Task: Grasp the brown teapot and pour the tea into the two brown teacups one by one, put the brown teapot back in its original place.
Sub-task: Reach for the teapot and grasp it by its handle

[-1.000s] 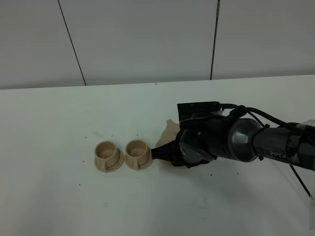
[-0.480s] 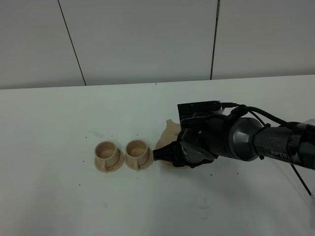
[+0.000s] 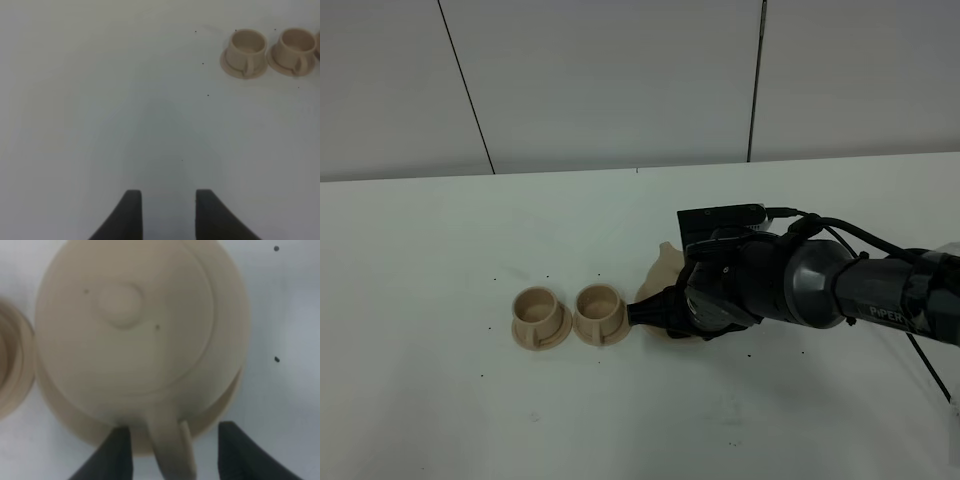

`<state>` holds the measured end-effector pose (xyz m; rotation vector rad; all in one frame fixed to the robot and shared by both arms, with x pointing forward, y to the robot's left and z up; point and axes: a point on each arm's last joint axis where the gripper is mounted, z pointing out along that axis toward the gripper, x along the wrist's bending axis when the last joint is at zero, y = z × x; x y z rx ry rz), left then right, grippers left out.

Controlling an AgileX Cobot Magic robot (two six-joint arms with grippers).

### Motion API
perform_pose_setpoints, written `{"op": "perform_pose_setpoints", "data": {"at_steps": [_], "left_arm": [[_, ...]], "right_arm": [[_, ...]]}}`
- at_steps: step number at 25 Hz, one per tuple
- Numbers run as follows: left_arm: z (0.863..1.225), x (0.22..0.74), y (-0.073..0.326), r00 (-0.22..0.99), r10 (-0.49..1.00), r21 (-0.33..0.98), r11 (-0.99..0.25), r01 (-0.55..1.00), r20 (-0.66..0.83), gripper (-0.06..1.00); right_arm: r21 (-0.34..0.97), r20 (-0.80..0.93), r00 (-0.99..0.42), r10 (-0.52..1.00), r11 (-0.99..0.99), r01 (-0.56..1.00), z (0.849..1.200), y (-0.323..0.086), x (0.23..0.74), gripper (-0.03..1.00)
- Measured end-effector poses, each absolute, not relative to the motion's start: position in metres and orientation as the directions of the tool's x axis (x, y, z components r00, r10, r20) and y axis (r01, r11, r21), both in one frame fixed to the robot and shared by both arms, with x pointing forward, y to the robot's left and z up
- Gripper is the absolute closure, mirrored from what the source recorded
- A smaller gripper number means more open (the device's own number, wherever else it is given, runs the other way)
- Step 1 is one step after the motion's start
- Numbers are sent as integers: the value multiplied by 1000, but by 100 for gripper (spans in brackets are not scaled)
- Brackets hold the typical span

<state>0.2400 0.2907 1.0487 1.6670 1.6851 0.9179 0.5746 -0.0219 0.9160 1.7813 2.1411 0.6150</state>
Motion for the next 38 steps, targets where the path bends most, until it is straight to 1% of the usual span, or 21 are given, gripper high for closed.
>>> {"op": "perform_pose_setpoints", "data": {"at_steps": [13,16,22,33,35,38], "left_arm": [[1049,240,291,-40,997,807,-23,590,58,62],[1049,240,291,-40,997,807,-23,590,58,62],[1049,240,291,-40,997,807,-23,590,58,62],[1049,240,291,-40,997,807,-23,590,58,62],[1049,240,291,-40,997,807,-23,590,58,62],[1049,240,291,-40,997,807,-23,590,58,62]], "right_arm": [[498,45,-199,979,151,854,916,-22,575,61],[498,45,-199,979,151,854,916,-22,575,64],[498,45,-198,979,150,854,916,-23,575,75],[498,45,-198,979,150,854,916,-23,575,79],[498,46,-198,979,150,854,916,-23,575,81],[502,47,-201,978,151,852,916,-22,576,87]]}}
